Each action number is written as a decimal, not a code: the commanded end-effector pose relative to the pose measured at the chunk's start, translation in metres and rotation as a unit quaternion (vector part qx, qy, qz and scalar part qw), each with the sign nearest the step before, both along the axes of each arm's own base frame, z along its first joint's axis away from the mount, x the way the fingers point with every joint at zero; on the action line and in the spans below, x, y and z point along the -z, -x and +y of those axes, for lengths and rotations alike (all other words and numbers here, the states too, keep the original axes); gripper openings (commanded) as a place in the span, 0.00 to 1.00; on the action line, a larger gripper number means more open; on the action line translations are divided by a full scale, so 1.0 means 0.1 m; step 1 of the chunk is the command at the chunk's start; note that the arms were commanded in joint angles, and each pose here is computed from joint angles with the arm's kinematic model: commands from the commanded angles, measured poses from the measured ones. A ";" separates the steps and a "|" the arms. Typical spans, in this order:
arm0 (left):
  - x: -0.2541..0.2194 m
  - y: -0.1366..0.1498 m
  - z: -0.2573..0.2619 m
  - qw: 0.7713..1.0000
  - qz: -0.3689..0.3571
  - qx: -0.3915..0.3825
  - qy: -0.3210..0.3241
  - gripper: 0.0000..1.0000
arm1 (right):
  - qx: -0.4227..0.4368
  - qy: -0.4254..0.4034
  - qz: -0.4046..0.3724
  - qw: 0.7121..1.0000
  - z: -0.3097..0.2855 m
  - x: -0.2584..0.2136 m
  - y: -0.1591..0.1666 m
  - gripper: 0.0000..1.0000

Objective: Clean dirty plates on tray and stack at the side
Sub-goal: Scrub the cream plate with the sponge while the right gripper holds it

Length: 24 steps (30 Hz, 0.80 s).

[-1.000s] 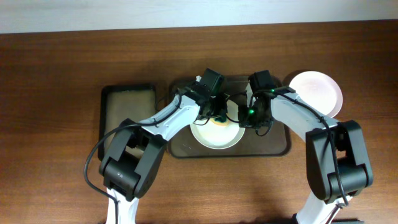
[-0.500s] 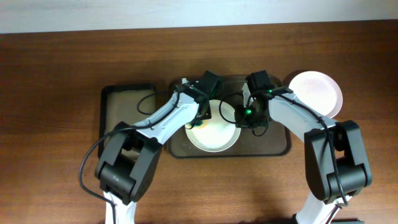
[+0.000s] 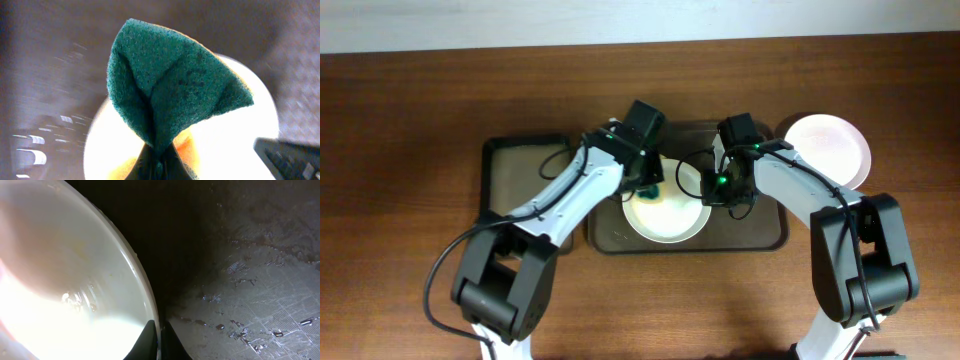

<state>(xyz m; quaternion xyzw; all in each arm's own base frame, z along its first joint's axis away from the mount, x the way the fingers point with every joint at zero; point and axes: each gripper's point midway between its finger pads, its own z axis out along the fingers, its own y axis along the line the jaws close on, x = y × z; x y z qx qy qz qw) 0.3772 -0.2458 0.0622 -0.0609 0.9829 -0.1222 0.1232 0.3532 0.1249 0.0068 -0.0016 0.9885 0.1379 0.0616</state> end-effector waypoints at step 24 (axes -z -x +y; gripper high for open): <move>0.41 0.14 1.06 0.935 -0.003 -0.027 -0.355 0.00 | 0.005 0.028 0.008 1.000 -0.12 0.08 0.04 0.04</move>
